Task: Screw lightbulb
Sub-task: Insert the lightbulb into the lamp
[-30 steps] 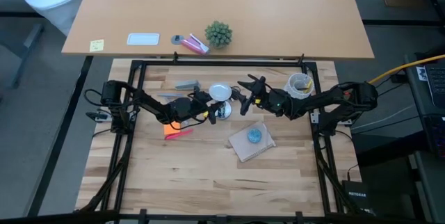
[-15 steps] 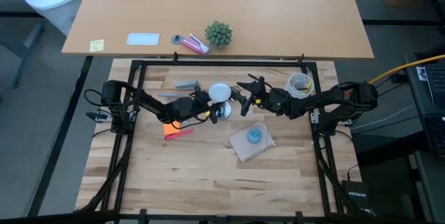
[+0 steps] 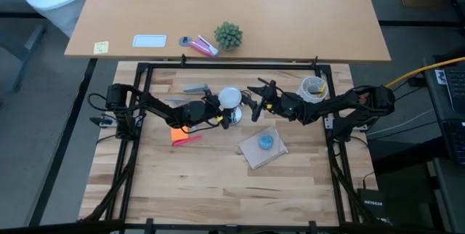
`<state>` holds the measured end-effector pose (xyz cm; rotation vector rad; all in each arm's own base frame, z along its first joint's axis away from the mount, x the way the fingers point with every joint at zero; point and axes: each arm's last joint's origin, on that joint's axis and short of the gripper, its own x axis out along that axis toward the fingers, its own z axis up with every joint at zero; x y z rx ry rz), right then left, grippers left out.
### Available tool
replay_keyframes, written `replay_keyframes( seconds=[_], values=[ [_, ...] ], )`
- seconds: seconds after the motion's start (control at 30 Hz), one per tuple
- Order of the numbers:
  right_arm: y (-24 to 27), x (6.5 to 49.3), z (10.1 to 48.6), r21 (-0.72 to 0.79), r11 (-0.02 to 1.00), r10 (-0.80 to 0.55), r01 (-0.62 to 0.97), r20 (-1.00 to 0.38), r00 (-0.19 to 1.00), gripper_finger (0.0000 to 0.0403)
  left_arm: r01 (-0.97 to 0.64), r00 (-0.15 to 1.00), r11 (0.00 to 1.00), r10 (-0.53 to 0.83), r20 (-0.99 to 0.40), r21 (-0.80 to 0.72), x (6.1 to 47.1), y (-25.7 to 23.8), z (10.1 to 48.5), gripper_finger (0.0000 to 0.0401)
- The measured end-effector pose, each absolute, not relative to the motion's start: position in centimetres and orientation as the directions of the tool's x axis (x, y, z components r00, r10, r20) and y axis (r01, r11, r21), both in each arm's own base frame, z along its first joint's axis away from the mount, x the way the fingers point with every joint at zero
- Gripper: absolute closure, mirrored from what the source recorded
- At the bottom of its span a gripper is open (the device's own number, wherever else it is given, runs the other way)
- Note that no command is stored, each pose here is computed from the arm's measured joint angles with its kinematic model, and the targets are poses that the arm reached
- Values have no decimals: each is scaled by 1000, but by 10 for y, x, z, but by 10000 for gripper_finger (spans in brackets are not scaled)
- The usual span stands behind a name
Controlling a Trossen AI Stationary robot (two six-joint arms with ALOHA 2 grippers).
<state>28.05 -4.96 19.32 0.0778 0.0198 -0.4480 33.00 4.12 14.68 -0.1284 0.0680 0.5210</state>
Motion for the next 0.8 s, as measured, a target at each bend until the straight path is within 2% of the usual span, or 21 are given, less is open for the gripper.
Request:
replay_keyframes(
  seconds=[0.8],
  values=[
    [-49,280,190,60,899,-430,434,-68,900,167,-506,860,858,494,-129,-88,329,41,144,232]
  ],
)
